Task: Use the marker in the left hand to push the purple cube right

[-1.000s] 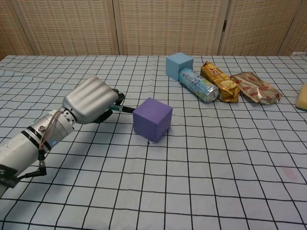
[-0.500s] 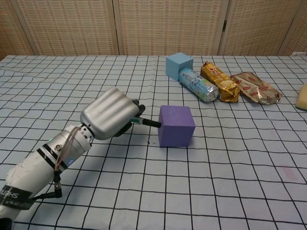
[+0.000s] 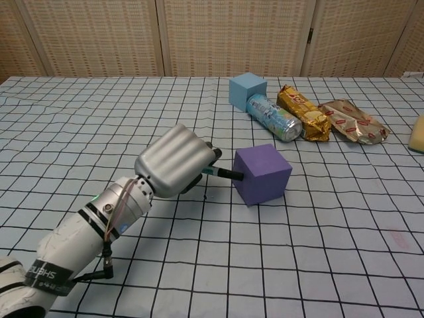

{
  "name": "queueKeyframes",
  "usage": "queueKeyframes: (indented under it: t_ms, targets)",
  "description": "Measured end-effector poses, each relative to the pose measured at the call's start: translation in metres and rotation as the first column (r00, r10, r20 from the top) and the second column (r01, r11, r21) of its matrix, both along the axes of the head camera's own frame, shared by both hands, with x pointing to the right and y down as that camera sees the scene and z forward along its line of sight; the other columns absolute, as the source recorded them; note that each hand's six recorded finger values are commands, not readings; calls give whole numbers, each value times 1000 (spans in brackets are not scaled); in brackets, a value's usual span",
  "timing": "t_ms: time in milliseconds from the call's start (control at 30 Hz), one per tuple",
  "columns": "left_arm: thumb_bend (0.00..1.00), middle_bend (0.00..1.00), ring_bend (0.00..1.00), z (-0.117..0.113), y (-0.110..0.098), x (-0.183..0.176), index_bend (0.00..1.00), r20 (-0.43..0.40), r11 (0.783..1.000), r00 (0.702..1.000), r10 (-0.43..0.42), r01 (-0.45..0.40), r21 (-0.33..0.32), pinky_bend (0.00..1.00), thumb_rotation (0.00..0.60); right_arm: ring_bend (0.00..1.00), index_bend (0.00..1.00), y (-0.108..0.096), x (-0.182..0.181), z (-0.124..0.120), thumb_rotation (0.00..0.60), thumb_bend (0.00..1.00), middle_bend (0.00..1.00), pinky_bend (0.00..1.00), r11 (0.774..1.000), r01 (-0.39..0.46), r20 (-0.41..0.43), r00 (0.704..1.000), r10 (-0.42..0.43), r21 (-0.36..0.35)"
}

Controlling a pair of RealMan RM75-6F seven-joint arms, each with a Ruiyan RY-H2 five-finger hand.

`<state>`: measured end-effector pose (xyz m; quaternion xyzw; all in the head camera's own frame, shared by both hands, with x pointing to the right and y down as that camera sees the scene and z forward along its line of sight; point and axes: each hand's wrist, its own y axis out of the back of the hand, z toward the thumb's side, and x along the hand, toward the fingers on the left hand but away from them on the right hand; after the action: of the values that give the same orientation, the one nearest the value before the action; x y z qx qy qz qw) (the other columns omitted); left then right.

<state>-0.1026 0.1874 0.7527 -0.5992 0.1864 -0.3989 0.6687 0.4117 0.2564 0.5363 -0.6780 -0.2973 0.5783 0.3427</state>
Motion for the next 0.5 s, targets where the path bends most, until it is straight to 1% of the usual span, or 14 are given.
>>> queueKeyframes:
  t_ms: [233,500]
  targets:
    - [665,903,821,-1,0,19,848,-9,1000,1000,25,-25,-12,1000,600,0,0,1,4,-3,600,156,0,0,1000,-11,-5,1000,11,3]
    - [666,903,821,2,-5,35,848,-1,998,999,39,-39,-47,1000,600,0,0,-1,10,-8,600,156,0,0,999,-36,-10,999,37,21]
